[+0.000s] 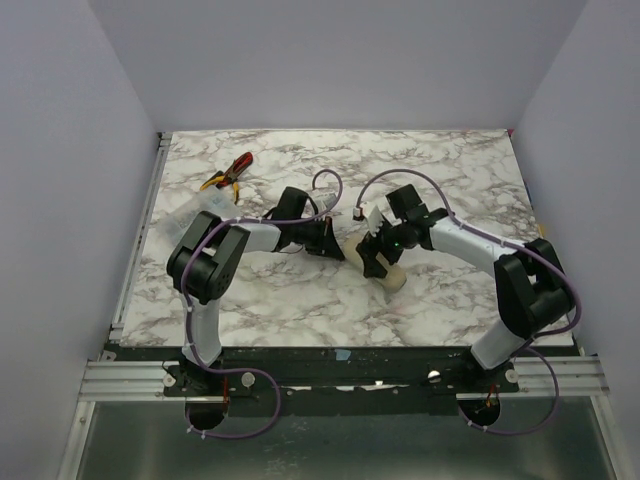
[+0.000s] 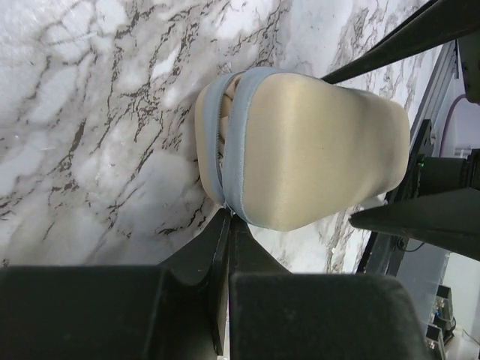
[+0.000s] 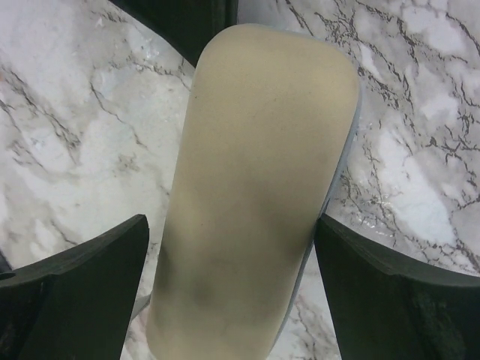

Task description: Open the umbrella

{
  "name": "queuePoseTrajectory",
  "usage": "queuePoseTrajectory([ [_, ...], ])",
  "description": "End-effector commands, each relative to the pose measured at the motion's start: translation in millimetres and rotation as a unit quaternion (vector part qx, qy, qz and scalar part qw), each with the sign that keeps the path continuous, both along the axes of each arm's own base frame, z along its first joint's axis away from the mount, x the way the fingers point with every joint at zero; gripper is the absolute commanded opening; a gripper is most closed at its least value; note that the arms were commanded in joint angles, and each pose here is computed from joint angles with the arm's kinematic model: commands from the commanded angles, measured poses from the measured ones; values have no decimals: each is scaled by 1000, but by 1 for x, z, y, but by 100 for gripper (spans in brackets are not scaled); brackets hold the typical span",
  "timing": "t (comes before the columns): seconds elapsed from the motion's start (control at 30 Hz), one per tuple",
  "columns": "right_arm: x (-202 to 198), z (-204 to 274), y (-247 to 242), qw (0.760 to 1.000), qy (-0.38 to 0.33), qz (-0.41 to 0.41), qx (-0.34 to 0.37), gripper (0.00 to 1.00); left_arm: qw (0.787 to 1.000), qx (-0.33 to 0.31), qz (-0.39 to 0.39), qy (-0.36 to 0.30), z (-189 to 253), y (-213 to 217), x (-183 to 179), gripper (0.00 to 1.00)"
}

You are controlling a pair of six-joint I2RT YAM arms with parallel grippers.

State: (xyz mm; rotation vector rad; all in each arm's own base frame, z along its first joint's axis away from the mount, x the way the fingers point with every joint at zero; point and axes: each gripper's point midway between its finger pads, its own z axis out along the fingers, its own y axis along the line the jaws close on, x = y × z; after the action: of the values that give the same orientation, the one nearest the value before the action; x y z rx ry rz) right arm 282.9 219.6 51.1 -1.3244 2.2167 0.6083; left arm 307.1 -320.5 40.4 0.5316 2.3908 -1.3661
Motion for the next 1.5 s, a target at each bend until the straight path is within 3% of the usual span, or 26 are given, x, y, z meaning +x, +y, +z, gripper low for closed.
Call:
queuePoseTrajectory([
  [0.0, -3, 19, 14, 995, 74, -52, 42, 92, 1000, -8, -9, -24, 9, -6, 10, 0],
  [0.27, 10, -1, 21, 981, 147, -119, 42, 85, 1000, -7, -7, -29, 11, -7, 12, 0],
  [0.5, 13, -13, 21, 970, 170, -162, 55, 50, 1000, -4, -5, -25, 9, -4, 8, 0],
  [0.6, 17, -15, 21, 966, 175, -181, 65, 39, 1000, -6, -4, -22, 9, -4, 3, 0],
  [1.1, 54, -26, 14, 930, 163, -312, 104, 17, 999, -8, -30, -11, 6, -14, -27, 0],
  [1.47, 84, -23, 6, 919, 127, -353, 116, 12, 998, -13, -62, -20, 8, -29, -47, 0],
])
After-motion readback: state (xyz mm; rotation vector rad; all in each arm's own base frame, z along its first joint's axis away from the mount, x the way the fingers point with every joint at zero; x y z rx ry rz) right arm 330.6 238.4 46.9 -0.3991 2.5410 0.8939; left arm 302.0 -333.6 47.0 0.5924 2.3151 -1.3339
